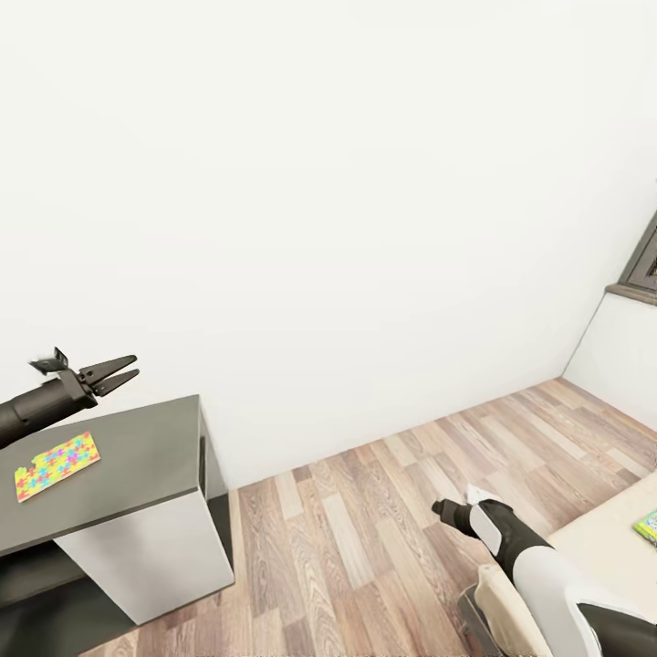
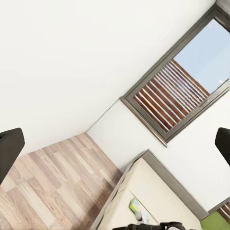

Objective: Put all the toys in the child's room - the three board games (two on the bed and one on the table), the two jigsaw puzzles on the table, and the tennis ball on the table - inside the toy box on the table in the child's room.

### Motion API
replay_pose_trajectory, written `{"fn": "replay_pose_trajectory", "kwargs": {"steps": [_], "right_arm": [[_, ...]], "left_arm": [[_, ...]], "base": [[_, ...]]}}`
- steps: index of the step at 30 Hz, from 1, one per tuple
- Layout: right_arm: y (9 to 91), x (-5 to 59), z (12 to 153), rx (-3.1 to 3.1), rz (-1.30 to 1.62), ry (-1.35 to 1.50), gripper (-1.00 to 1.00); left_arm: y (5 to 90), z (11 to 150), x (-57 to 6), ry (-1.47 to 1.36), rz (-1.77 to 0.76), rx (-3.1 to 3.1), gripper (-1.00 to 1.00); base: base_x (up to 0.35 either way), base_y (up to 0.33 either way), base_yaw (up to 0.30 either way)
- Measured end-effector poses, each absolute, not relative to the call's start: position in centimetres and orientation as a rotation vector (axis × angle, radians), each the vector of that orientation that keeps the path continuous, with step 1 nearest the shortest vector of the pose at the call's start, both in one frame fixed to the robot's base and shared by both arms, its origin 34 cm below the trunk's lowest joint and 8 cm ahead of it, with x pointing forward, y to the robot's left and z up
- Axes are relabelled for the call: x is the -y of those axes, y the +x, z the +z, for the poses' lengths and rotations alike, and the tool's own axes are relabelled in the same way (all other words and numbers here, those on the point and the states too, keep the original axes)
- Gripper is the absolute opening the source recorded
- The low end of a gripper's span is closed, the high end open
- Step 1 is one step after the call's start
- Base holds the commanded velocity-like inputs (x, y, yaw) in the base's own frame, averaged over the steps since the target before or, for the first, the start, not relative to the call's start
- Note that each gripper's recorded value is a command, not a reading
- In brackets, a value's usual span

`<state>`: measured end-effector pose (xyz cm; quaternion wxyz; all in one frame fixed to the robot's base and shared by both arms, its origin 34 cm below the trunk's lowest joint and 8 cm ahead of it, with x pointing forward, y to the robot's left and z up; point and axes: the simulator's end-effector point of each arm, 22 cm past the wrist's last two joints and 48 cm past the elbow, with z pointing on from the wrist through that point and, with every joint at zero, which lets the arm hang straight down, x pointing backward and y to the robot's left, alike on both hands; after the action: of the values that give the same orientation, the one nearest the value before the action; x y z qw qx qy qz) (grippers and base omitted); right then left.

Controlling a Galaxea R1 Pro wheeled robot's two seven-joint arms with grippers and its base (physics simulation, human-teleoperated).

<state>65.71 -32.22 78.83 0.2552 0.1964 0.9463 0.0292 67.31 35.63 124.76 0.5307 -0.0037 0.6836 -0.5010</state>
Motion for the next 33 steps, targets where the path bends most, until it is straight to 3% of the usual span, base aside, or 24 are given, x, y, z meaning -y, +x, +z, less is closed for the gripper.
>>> {"fn": "replay_pose_trajectory", "kwargs": {"steps": [8, 18, 26, 33], "right_arm": [[65.4, 31.75, 78.24, -2.579, 0.078, 0.518, 1.0], [65.41, 31.4, 78.21, -2.579, 0.086, 0.517, 1.0], [65.42, 31.44, 78.2, -2.579, 0.085, 0.517, 1.0], [65.45, 31.36, 78.18, -2.579, 0.086, 0.516, 1.0]], "left_arm": [[67.44, 124.38, -35.67, -0.014, -1.197, -1.637, 1.0], [67.42, 124.33, -35.67, -0.015, -1.197, -1.638, 1.0], [67.45, 124.3, -35.61, -0.015, -1.199, -1.638, 1.0], [67.47, 124.29, -35.65, -0.015, -1.198, -1.638, 1.0]], "base": [[0.047, 0.0, -0.021], [0.262, -0.025, -0.014], [0.281, -0.075, -0.215], [0.062, -0.012, -0.113]]}}
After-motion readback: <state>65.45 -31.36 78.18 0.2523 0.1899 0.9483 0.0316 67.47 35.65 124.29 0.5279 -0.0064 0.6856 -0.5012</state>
